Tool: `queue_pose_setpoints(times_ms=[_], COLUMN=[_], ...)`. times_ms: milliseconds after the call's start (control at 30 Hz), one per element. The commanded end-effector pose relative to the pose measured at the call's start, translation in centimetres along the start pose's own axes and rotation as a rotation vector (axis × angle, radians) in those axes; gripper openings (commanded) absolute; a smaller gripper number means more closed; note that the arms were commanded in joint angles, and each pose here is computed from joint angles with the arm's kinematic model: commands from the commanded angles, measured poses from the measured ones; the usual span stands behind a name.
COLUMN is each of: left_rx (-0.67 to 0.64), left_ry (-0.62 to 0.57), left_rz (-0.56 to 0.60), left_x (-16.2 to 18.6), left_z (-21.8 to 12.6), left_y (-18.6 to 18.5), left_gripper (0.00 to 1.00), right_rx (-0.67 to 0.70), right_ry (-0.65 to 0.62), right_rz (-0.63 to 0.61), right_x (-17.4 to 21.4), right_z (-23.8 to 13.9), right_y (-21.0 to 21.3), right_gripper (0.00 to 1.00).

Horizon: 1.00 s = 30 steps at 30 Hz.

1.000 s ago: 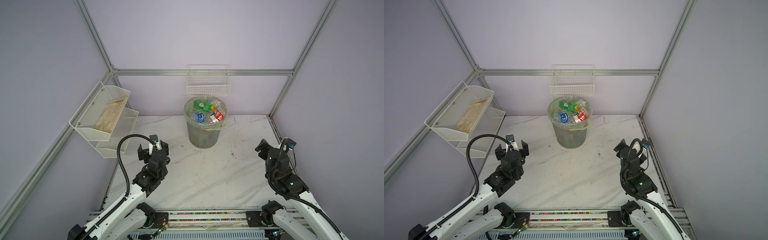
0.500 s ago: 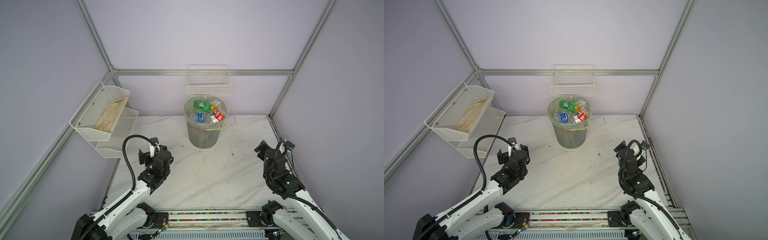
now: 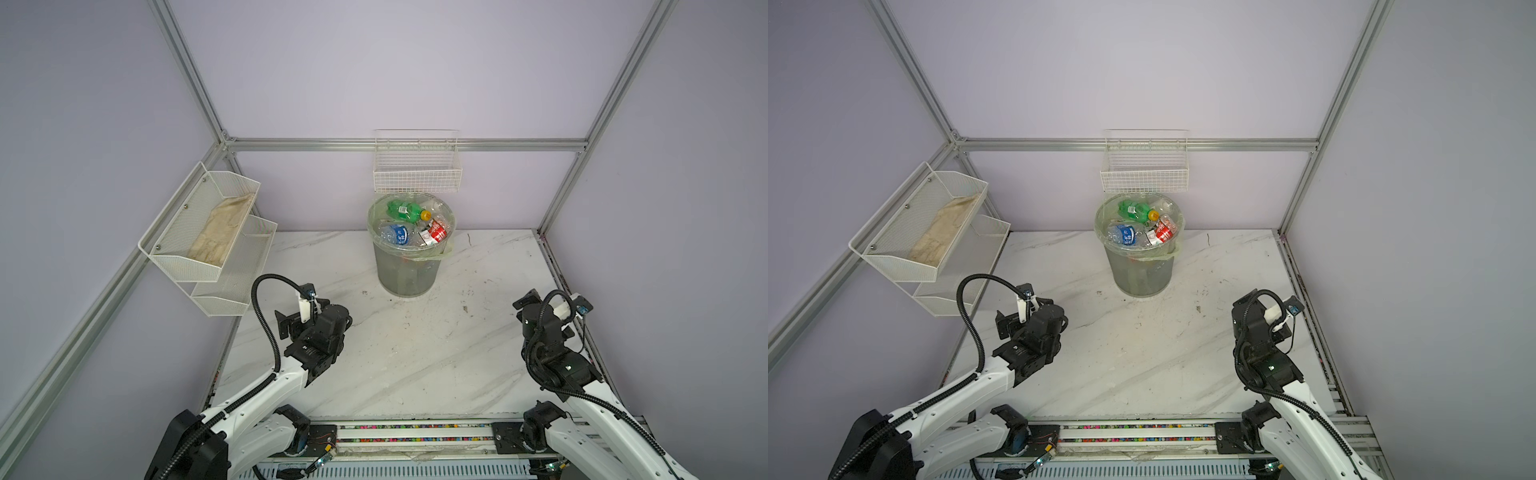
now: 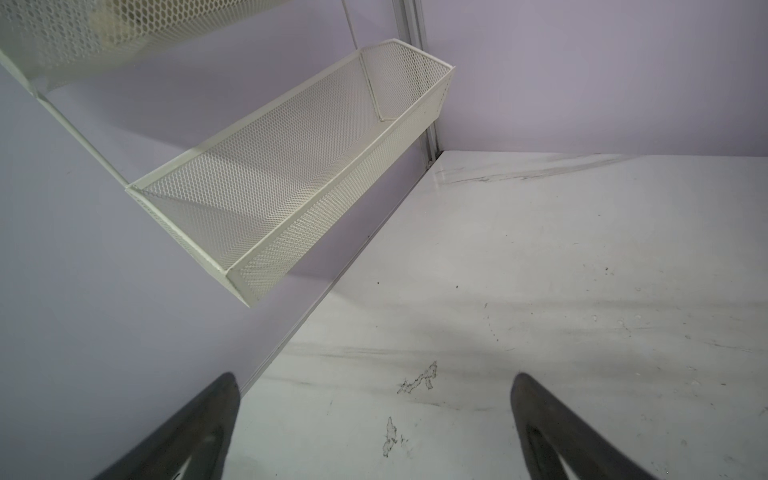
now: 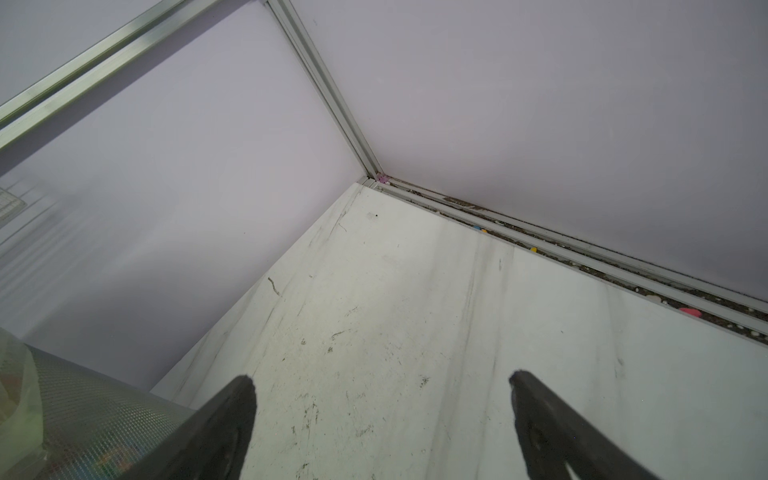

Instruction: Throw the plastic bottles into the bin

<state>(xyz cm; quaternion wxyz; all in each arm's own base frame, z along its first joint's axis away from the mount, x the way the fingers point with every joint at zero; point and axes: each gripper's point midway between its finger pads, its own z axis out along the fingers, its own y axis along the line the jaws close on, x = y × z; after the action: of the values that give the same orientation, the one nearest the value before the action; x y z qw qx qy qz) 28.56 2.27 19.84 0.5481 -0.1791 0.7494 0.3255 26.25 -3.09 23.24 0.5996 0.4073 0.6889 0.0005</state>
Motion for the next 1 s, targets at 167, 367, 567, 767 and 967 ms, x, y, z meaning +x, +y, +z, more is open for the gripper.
queue_pose_setpoints(times_ms=[167,367,567,767,967], left_rx=[-0.122,-0.160,-0.173,-0.178,-0.121], left_ry=[0.012,0.026,0.030,0.025,0.037], left_rz=[-0.005,-0.007,-0.019,-0.026,-0.038], left_x=[2.7,4.3,5.0,4.9,5.1], left_z=[0.4,0.5,0.4,0.6,1.1], left_y=[1.6,2.3,2.6,2.7,2.0], left_gripper=[1.00,1.00,1.00,1.00,1.00], right_rx=[0.079,0.151,0.248,0.335,0.328], right_ry=[-0.083,-0.124,-0.202,-0.301,-0.279], right_rz=[0.019,-0.011,-0.027,-0.085,-0.217], right_x=[-0.6,-0.2,0.0,0.7,2.4], right_z=[0.3,0.9,1.2,1.6,2.6], right_y=[-1.6,-2.7,-4.6,-6.5,-6.3], right_gripper=[0.97,0.97,0.97,0.97,0.97])
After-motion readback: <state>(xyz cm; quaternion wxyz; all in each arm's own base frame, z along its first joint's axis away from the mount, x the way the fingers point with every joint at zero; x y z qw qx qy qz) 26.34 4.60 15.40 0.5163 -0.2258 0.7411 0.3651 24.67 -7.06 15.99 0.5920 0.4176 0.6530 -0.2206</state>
